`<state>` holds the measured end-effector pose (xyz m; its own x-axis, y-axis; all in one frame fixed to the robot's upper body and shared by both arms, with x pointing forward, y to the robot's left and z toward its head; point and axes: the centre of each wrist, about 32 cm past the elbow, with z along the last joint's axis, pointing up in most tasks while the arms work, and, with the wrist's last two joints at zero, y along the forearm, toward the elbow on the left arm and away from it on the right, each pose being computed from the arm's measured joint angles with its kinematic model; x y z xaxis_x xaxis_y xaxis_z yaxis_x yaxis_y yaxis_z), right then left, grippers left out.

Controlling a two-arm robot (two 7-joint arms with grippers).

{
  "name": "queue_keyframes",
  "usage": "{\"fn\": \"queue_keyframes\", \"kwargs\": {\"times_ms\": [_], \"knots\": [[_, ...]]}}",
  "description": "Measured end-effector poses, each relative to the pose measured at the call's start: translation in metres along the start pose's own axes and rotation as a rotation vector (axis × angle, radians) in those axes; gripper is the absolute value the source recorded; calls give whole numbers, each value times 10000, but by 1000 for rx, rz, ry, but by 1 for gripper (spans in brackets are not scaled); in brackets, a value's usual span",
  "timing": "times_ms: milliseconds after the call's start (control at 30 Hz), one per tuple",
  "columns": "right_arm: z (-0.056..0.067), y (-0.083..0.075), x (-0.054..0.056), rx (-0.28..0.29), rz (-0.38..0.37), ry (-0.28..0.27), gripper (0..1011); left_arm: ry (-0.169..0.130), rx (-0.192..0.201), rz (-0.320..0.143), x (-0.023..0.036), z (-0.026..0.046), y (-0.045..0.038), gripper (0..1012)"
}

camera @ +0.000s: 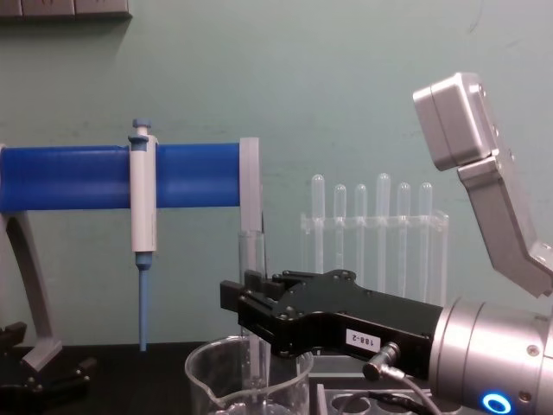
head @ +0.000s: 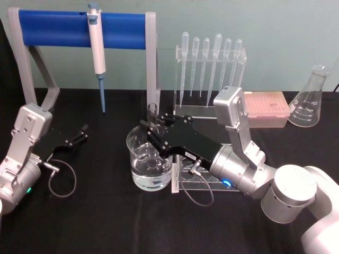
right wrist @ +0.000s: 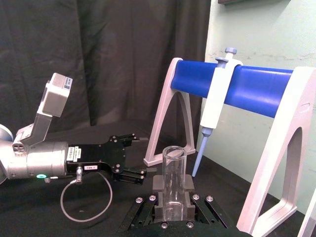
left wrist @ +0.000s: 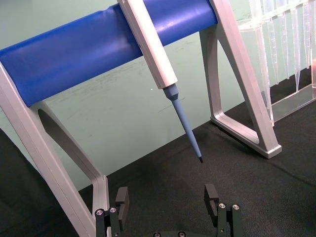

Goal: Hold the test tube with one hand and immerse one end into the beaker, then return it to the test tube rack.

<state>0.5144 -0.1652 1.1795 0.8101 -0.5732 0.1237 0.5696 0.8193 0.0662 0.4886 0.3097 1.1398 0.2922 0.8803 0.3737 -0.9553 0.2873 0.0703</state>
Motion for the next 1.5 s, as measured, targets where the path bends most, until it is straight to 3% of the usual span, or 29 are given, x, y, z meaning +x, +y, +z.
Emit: {"fn": "queue_keyframes", "kwargs": {"times_ms": [1500], "knots": [[0,0,0,0,0,0,235,0,0,0,0,0,0,1000]]}}
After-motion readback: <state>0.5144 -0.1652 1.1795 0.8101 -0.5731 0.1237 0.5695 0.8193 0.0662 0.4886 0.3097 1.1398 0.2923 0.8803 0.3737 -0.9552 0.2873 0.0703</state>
